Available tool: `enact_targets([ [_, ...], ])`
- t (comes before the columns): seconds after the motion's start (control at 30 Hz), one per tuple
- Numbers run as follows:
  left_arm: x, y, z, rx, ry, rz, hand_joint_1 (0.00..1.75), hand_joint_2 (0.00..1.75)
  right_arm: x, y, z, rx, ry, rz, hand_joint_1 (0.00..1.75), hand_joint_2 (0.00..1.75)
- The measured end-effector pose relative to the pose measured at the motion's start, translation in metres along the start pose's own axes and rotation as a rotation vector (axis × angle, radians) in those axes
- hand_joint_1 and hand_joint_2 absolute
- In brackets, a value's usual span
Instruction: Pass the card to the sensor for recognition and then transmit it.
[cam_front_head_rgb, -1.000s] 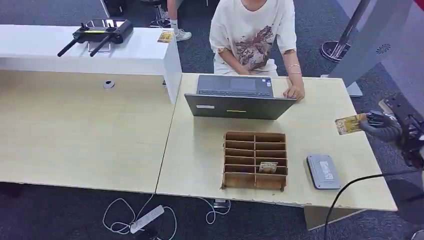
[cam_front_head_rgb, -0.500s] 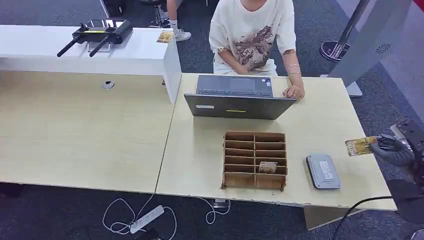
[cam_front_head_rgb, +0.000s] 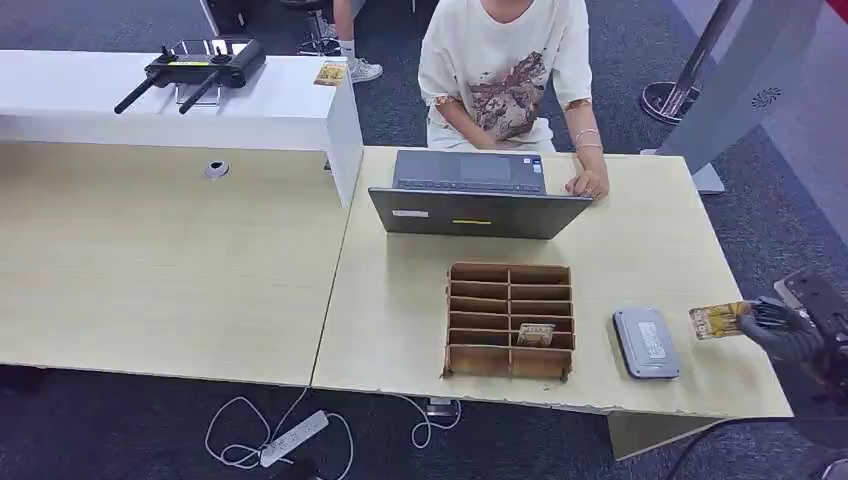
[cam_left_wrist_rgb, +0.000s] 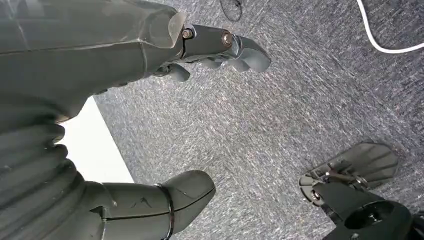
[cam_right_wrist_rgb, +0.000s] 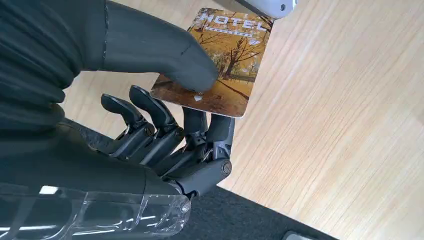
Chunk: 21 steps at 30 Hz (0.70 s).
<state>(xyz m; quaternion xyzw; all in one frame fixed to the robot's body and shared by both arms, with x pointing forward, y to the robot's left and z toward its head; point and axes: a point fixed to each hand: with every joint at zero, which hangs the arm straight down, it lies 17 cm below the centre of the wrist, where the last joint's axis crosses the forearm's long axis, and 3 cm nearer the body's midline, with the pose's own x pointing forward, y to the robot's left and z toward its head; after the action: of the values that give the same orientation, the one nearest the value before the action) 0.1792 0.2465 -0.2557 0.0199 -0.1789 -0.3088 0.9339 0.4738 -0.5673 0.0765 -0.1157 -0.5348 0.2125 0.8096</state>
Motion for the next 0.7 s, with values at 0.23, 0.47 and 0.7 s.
enact_targets([
  [0.23,0.000,-0.001,0.000,-0.004,0.000,-0.007,0.00,1.75,0.001,0.008,0.000,0.041,0.001,0.006,1.75,1.75],
  [0.47,0.002,0.000,0.000,-0.003,-0.005,-0.009,0.00,1.75,0.016,0.019,-0.004,0.055,-0.065,-0.013,1.75,1.75],
  [0.7,0.003,-0.002,0.000,-0.010,-0.006,-0.008,0.00,1.75,0.028,0.043,-0.008,0.124,-0.104,-0.031,1.75,1.75],
])
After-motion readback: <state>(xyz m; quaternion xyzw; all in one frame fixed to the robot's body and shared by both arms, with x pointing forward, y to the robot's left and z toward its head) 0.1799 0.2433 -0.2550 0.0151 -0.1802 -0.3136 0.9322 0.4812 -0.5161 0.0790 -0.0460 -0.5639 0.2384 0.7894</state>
